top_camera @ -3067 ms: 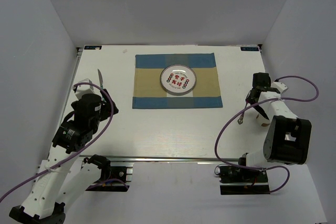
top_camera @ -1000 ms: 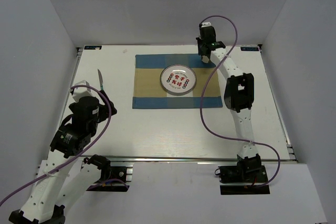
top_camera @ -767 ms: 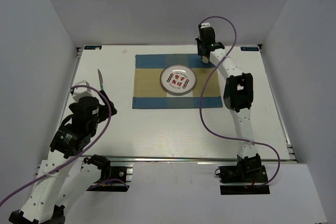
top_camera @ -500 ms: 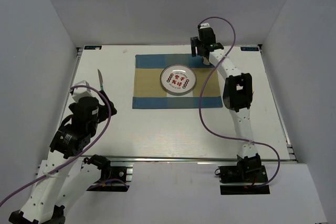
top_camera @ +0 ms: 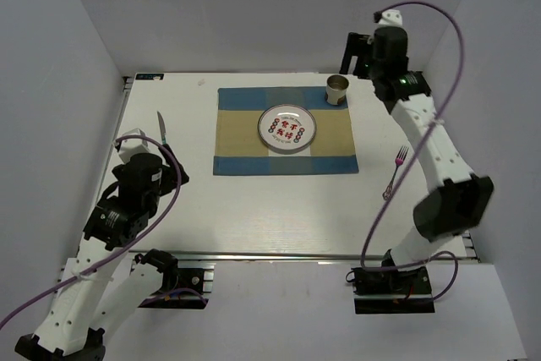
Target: Set the dinner table for one person
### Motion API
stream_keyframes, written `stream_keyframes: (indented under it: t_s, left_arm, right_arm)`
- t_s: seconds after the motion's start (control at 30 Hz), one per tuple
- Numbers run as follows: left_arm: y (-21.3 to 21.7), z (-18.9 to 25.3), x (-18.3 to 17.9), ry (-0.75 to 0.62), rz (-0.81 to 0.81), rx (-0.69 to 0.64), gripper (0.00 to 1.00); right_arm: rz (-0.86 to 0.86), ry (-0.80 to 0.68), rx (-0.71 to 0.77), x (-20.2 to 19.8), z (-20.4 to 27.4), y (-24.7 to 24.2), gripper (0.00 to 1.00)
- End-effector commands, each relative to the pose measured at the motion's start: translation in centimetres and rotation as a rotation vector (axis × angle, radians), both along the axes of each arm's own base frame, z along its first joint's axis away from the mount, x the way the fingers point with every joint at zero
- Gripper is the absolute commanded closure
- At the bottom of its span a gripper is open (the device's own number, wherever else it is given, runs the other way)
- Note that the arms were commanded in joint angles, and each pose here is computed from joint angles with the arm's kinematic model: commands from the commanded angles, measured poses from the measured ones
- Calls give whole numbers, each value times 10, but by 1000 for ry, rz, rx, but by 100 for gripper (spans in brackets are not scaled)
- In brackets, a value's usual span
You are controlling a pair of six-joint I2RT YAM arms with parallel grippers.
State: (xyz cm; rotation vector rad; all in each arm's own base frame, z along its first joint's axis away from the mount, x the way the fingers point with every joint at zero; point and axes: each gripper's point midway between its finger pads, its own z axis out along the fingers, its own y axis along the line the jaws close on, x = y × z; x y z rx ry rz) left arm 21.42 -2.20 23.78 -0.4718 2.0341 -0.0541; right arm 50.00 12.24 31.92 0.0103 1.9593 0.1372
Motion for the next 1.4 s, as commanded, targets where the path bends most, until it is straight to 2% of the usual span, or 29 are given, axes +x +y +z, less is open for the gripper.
stream_keyframes:
  t_s: [0.0,0.03,0.1,0.17,0.33,0.4,0.43,0.53,0.63,0.7,0.77,0.83,0.97,1.07,1.27,1.37]
  left_arm:
    - [5,0,1,5,34,6,2]
    - [5,0,0,3,35,6,2]
    - [7,0,0,0,45,7,2]
    - [7,-2,2,10,49,13,2]
    - [10,-9,15,59,162,-5,2]
    - [-18,-13,37,47,75,-80,2]
    - [-25,-37,50,136,100,-81,2]
    - [-38,-55,76,273,117,-116,2]
    - [-13,-55,113,290,221,-132,2]
    - [26,-57,133,309,341,-142,2]
    - [64,-79,147,389,414,-138,2]
    - [83,-96,155,454,430,-115,2]
    - [81,-150,197,591,278,-150,2]
    - [82,-172,199,722,242,-146,8]
    - [81,-184,218,739,165,-133,9]
    - [89,-197,215,804,190,-117,16]
  right_arm:
    - [-67,198,-43,-45,-75,-23,11]
    - [-197,164,-28,-60,-65,-48,11]
    - [-350,179,-22,-97,-86,-79,11]
    - [-366,192,4,-118,-100,-84,11]
    - [-253,201,118,-167,-125,-69,11]
    - [-207,186,147,-177,-120,-62,11]
    - [-199,198,153,-182,-123,-61,11]
    - [-92,192,217,-192,-112,-42,11]
    - [25,200,262,-204,-106,-22,11]
    - [81,206,272,-213,-102,-15,11]
    - [137,194,299,-225,-95,-8,11]
    - [185,179,321,-234,-90,-2,11]
    - [297,132,376,-251,-77,13,11]
    - [334,117,374,-254,-68,16,11]
    - [344,101,351,-256,-66,15,11]
    - [363,99,349,-257,-65,19,11]
